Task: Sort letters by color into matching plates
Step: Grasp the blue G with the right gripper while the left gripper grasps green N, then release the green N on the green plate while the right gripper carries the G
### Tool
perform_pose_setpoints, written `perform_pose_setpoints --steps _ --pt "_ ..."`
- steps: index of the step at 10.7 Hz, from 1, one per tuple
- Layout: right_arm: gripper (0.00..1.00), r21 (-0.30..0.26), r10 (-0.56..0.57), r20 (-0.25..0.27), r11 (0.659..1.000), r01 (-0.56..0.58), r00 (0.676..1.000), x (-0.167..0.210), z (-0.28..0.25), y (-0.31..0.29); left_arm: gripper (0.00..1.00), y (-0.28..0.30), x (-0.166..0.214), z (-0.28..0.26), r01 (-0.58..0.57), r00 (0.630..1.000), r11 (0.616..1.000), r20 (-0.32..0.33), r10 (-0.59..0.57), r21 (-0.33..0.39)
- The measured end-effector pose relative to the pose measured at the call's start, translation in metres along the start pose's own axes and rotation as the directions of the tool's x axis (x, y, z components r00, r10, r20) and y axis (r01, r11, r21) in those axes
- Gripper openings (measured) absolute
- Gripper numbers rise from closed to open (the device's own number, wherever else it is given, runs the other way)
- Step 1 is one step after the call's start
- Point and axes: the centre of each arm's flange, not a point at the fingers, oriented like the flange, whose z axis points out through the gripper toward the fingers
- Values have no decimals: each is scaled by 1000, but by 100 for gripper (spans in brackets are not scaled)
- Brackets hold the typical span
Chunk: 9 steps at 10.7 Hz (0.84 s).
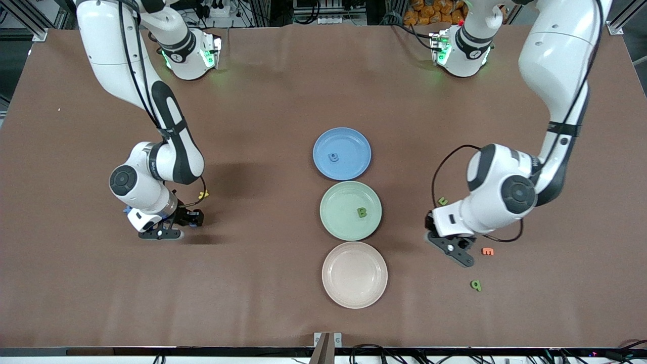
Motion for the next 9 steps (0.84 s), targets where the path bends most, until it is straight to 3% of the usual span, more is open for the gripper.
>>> perform_pose_setpoints --steps 4,9 --pt "39 1 2 -5 1000 -2 1000 1 -2 1 33 69 14 25 136 990 991 36 -135 -18" --pt "35 2 0 -6 1000 0 1000 1 -3 -1 33 166 30 60 327 945 944 13 -327 -31"
